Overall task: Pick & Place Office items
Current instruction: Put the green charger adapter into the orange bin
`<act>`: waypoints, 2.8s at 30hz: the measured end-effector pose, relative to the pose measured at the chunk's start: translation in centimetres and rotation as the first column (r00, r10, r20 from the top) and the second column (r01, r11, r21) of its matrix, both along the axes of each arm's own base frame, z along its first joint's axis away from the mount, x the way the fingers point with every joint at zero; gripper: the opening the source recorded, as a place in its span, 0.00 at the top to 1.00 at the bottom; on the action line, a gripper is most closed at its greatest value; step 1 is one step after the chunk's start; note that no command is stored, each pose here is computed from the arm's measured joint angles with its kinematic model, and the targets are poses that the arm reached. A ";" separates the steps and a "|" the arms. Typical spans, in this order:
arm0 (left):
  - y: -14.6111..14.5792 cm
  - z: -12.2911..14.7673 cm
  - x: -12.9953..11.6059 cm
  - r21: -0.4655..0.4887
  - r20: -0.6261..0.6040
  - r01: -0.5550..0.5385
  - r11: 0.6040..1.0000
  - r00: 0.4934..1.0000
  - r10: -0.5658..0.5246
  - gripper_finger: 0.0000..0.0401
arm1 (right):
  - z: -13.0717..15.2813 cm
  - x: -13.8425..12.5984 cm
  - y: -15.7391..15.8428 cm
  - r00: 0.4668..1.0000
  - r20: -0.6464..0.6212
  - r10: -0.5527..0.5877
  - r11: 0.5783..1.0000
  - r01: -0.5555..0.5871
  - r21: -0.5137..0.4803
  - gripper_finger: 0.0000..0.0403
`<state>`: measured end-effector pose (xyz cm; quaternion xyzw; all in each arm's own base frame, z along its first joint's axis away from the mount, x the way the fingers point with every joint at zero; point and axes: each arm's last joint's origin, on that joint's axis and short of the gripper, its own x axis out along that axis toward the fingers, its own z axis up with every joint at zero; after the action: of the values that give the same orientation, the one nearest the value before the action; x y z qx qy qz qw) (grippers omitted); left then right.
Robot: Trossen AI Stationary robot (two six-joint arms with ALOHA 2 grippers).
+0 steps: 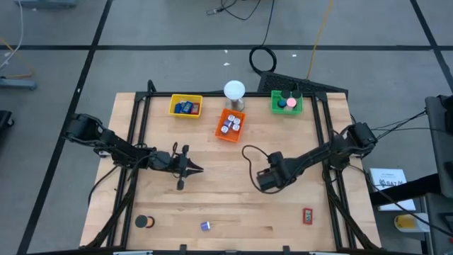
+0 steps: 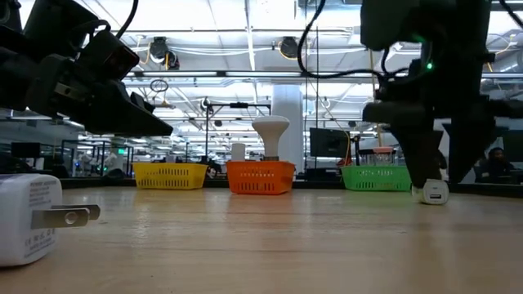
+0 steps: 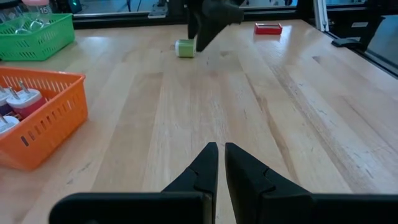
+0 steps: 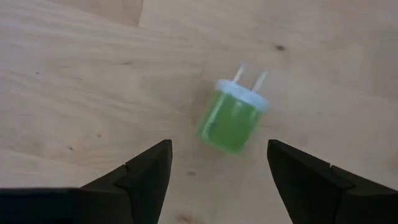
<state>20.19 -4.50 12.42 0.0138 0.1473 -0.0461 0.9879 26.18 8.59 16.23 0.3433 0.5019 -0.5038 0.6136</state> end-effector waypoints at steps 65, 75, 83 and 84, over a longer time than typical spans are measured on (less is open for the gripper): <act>0.3 -0.2 0.0 -0.171 -0.039 -0.061 0.983 0.998 0.055 0.60 | -2.0 0.3 -5.4 0.415 -0.104 0.904 0.415 -0.909 -0.017 0.38; 0.3 -0.2 0.0 -0.171 -0.038 -0.060 0.984 0.998 0.054 0.60 | -2.1 0.4 -4.7 0.409 -0.087 0.909 0.406 -0.913 -0.042 0.65; 0.5 -0.2 0.1 -0.161 -0.037 -0.070 0.984 0.997 0.065 0.60 | 2.8 2.7 -4.0 0.503 0.004 0.864 0.503 -0.864 -0.019 0.66; 0.6 -0.2 0.1 -0.161 -0.038 -0.073 0.984 0.997 0.068 0.60 | 3.6 3.1 -3.9 0.523 -0.003 0.853 0.523 -0.853 0.013 0.66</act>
<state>20.25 -3.95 12.25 -0.0724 0.1594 -0.0233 0.9843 29.33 4.74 19.84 0.0551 0.6108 -0.1387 0.7776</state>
